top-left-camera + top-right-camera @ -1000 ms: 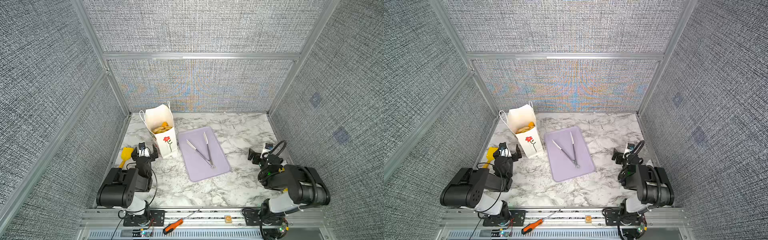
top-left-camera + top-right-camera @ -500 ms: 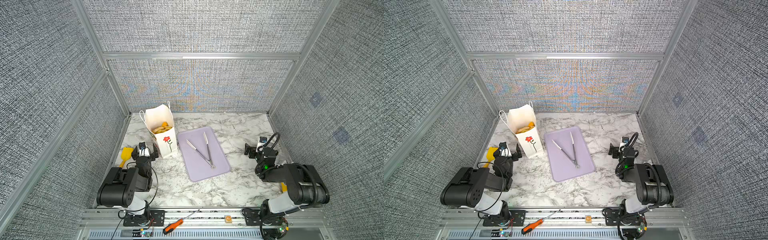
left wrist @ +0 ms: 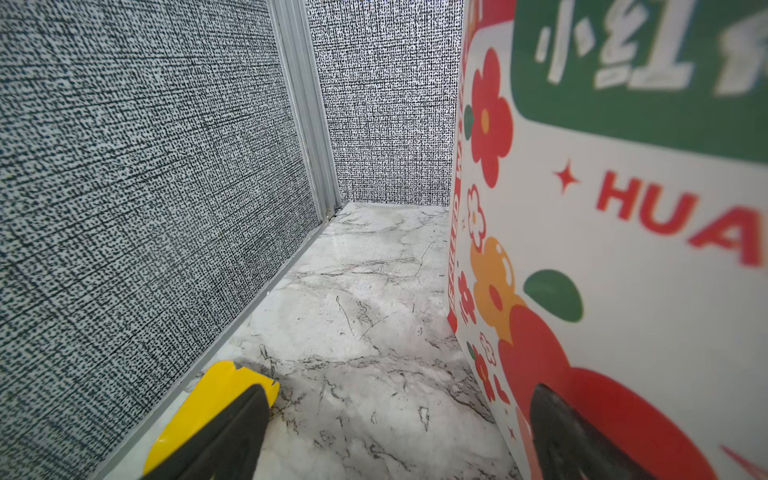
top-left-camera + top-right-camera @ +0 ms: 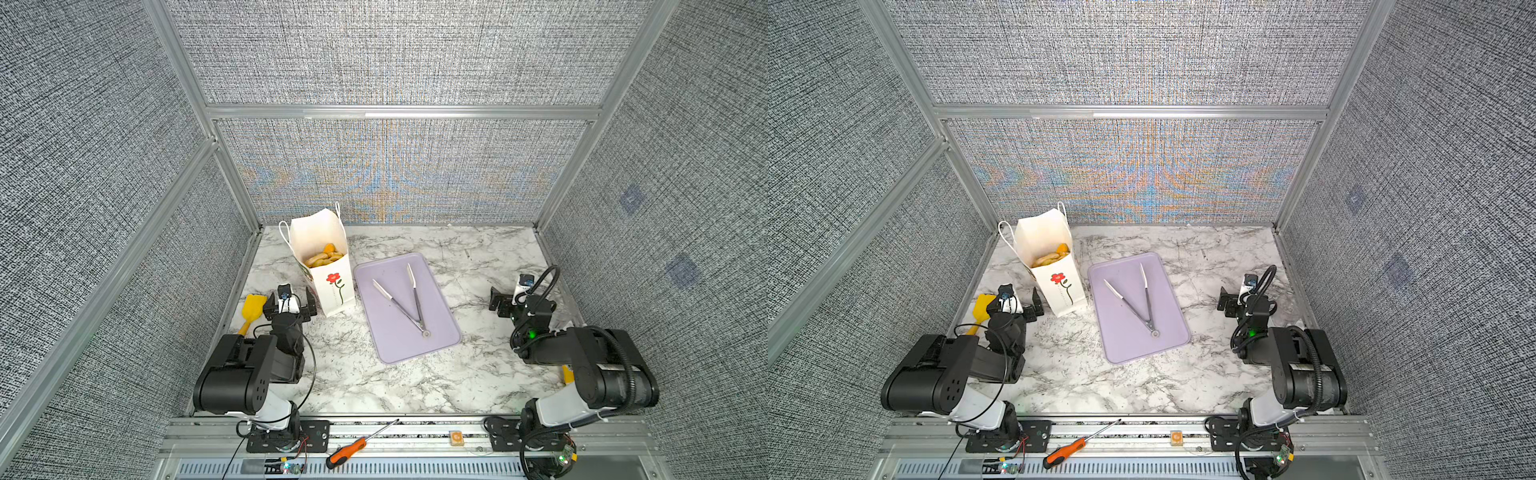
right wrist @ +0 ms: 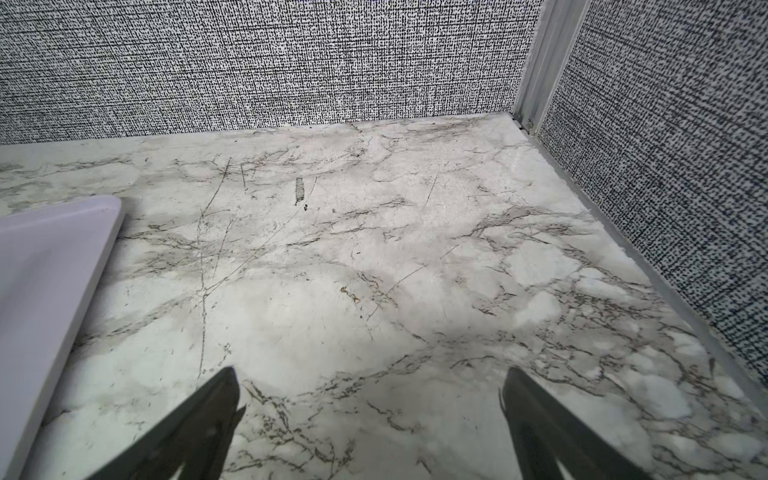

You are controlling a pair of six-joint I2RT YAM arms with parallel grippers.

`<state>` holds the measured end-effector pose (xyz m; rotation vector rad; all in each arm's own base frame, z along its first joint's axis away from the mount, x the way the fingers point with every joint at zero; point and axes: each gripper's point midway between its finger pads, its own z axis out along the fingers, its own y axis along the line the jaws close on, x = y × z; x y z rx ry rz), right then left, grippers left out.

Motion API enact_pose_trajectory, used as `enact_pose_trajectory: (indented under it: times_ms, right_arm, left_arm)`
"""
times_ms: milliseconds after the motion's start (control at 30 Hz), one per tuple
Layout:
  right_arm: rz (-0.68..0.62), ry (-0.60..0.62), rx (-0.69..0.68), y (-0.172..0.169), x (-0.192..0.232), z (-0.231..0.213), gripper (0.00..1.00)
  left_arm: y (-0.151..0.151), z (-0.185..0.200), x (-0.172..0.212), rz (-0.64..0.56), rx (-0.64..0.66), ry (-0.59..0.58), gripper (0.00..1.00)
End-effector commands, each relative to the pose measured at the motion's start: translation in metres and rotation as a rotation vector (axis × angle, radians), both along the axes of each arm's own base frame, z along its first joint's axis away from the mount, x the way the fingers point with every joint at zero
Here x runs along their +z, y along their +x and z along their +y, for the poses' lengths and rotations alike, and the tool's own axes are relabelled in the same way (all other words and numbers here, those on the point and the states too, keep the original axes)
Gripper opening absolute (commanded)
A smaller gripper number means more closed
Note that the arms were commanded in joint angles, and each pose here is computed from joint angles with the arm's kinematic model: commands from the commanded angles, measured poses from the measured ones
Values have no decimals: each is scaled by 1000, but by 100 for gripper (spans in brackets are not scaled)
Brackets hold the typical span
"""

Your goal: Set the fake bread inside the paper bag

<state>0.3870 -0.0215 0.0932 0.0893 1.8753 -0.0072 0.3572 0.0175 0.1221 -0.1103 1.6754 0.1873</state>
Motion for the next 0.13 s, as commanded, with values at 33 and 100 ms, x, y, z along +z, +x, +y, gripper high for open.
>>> enact_pose_trajectory:
  times_ms: [33, 100]
  right_arm:
    - [-16, -13, -6, 2, 5, -1, 99]
    - [-18, -10, -4, 2, 5, -1, 99]
  left_arm:
    - [1, 0, 8, -31, -2, 8, 99]
    - [1, 0, 8, -31, -3, 8, 99]
